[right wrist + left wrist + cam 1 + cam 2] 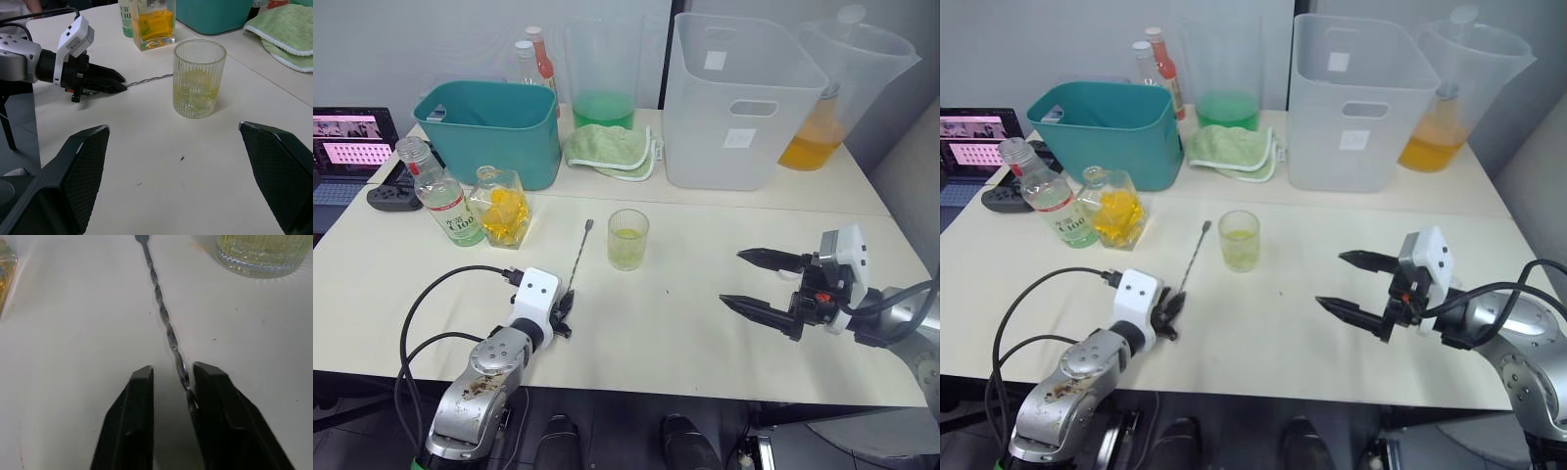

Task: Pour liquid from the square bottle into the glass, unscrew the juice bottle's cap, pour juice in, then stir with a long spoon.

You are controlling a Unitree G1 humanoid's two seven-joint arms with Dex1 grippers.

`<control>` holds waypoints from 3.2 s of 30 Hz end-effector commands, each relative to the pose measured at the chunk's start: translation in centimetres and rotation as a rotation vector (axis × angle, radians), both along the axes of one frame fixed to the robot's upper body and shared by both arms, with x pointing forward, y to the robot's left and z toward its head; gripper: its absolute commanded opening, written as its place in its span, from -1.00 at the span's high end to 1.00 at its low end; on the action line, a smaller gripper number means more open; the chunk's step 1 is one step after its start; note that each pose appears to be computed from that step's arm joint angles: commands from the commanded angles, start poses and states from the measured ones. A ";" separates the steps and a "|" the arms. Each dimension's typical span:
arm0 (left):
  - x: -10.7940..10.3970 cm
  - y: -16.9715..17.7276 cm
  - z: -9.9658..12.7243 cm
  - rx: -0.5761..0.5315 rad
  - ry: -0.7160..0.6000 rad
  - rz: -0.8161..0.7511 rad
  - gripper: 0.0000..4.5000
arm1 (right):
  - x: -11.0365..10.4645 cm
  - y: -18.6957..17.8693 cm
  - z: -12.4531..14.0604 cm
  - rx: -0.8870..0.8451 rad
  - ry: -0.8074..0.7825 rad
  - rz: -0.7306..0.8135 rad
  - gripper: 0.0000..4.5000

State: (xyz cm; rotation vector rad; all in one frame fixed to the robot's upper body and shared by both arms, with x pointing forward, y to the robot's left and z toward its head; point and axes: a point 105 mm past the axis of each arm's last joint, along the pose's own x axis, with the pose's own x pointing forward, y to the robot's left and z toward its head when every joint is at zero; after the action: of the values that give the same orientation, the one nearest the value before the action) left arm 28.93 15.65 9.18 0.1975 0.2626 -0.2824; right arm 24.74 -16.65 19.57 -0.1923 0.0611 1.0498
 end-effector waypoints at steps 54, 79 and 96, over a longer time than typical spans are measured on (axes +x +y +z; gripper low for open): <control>-3.7 13.2 3.7 0.289 0.032 -0.575 -0.08 | 1.1 2.3 -1.1 0.066 0.136 0.009 -1.00; -3.1 10.5 2.6 0.447 0.358 -0.646 -0.99 | -1.0 4.2 1.5 -0.043 0.112 0.122 -1.00; -2.6 12.1 1.8 0.349 0.367 -0.507 0.98 | 1.1 3.9 1.8 -0.087 0.046 0.063 -1.00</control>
State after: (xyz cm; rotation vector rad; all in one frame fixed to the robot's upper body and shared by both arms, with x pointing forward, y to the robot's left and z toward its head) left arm 26.39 27.42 10.99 0.6227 0.6144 -0.8172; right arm 25.65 -12.75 20.26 -0.2090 0.2010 1.1214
